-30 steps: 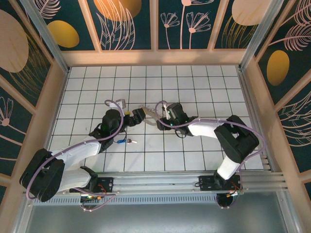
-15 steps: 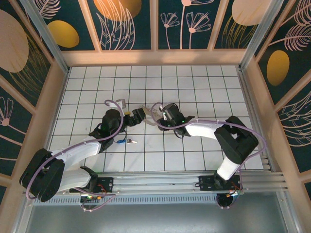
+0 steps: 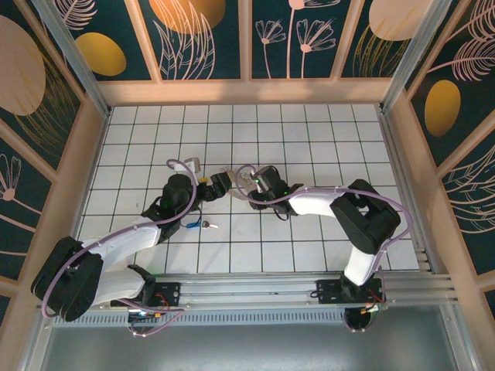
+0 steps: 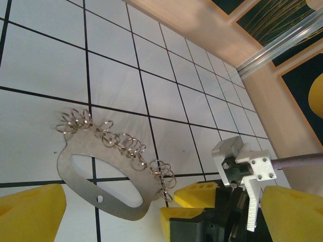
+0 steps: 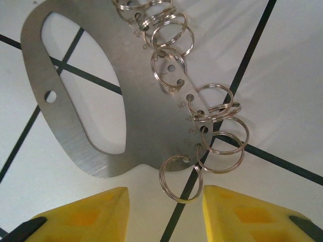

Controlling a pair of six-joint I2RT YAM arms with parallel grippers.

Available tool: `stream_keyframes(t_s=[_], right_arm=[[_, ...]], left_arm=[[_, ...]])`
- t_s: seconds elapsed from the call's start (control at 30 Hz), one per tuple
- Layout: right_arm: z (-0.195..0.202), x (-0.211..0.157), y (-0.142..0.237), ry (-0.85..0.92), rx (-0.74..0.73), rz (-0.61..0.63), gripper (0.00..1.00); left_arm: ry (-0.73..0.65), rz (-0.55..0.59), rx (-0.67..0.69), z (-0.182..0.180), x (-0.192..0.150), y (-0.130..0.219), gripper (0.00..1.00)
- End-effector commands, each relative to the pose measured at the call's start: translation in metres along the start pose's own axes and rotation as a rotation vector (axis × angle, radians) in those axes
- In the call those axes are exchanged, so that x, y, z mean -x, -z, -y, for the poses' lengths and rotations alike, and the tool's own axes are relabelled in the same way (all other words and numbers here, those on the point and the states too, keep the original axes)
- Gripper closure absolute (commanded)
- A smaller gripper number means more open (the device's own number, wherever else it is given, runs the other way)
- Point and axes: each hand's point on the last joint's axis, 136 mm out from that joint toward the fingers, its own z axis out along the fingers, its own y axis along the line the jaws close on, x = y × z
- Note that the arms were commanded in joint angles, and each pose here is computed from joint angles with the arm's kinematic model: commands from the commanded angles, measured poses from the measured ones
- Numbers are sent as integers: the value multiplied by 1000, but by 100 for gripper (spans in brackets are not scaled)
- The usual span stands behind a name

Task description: Put the keys on the keyring

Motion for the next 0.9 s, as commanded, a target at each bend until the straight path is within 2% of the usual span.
stream_keyframes(t_s=[0.0,0.57,0.87], right_arm=[[1,7,-3,24,-28,8,58],[9,16,-10,28,-78,18,64],[11,16,-10,32,-87,15,70]], left_arm=[[-3,17,-28,6,3,0,1],[-8,11,-32,7,1,-3,1],[-7,11,-34,7,1,-3,2]])
